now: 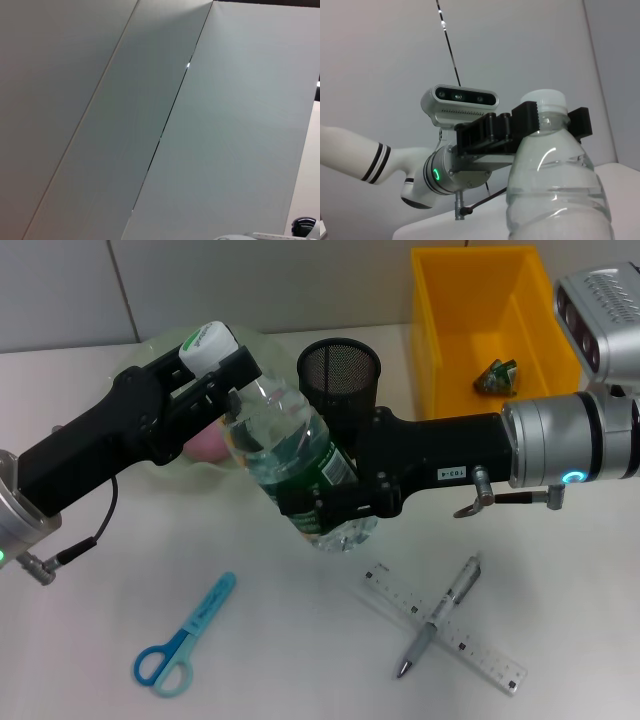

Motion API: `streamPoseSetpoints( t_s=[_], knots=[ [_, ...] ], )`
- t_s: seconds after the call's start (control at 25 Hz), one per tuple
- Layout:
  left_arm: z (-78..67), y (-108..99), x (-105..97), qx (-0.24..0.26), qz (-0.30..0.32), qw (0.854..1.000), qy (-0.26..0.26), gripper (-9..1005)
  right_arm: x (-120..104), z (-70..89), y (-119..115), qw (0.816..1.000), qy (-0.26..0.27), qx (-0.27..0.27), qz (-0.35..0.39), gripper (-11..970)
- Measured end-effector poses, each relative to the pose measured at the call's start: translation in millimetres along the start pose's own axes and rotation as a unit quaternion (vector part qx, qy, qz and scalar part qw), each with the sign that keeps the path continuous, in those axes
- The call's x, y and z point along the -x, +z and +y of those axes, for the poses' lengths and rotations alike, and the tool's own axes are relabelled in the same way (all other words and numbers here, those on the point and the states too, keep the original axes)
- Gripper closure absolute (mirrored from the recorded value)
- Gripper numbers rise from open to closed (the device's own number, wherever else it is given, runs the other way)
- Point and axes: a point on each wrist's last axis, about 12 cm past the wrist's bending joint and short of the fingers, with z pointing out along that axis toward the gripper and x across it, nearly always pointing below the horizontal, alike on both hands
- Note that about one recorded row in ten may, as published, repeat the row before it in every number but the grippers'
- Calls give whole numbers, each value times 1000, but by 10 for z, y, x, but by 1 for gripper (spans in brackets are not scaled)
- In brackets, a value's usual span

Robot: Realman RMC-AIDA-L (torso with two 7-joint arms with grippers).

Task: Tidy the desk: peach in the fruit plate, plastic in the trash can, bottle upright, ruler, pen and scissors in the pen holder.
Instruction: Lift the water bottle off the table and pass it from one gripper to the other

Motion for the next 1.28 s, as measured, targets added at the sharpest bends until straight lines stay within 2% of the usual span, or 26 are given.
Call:
streamPoseSetpoints(
  t_s=[1.28],
  knots=[
    [-6, 13, 9, -6, -1, 1000, -5, 551, 18, 18, 10, 1000, 4, 11, -2, 190]
  ],
)
